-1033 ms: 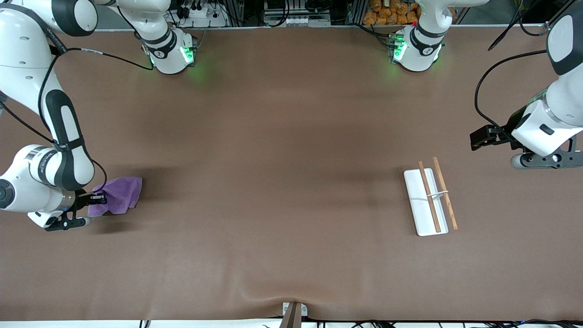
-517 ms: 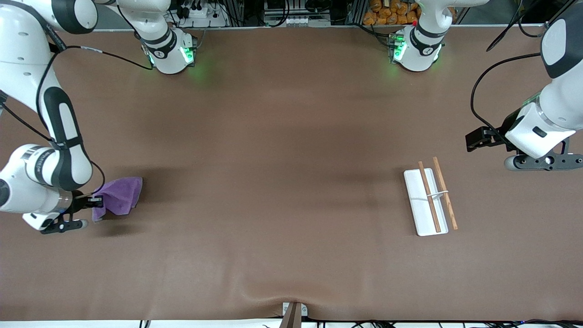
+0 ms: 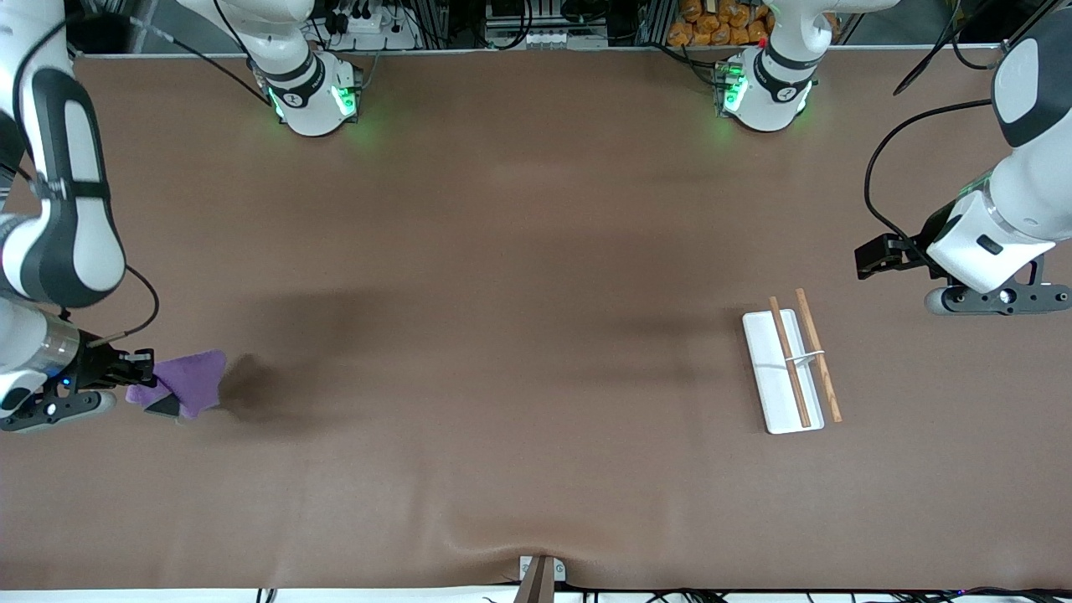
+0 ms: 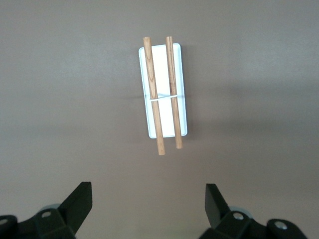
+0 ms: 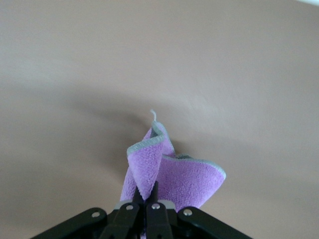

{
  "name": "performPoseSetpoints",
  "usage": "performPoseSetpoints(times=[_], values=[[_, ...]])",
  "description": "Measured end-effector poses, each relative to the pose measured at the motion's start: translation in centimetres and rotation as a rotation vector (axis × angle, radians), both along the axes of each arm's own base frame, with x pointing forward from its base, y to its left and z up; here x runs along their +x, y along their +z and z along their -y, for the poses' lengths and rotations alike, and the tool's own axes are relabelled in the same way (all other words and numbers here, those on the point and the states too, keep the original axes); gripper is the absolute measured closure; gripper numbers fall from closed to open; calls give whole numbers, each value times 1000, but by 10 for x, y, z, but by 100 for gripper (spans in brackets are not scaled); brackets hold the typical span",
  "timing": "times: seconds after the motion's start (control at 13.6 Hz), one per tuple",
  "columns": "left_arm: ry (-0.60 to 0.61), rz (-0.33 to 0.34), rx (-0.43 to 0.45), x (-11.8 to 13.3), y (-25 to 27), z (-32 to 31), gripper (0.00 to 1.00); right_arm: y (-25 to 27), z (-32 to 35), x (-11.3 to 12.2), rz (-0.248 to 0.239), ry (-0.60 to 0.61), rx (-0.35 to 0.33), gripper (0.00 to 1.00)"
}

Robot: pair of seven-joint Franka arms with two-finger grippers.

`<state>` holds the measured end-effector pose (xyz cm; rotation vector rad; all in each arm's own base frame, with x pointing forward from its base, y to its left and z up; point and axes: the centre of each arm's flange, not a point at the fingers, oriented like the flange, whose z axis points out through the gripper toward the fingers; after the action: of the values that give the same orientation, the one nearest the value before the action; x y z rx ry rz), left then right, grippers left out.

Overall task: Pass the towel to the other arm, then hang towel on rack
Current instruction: 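Close the right gripper on the purple towel's edge, then lift the towel with the right gripper while the left gripper approaches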

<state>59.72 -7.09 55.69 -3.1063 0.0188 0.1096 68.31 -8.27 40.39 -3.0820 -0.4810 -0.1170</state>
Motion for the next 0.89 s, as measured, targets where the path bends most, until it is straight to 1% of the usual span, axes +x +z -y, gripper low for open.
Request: performPoseSetpoints(times=[0.15, 0.3, 0.44, 0.66, 0.74, 0.89], values=[[1, -4, 1, 0, -2, 0, 0, 28, -38, 0, 43, 60, 13, 98], [1, -6, 1, 0, -3, -1, 0, 46, -74, -2, 63, 115, 25, 98], [3, -6, 1, 0, -3, -2, 0, 56, -96, -6, 50, 145, 35, 98], [3, 11, -14, 2, -3, 1, 0, 81, -117, -12, 47, 151, 48, 98], [8, 11, -62, 4, -6, 7, 0, 89, -125, -14, 37, 156, 59, 98], [45, 12, -216, 17, -22, 22, 0, 106, -150, -17, 44, 188, 92, 98]])
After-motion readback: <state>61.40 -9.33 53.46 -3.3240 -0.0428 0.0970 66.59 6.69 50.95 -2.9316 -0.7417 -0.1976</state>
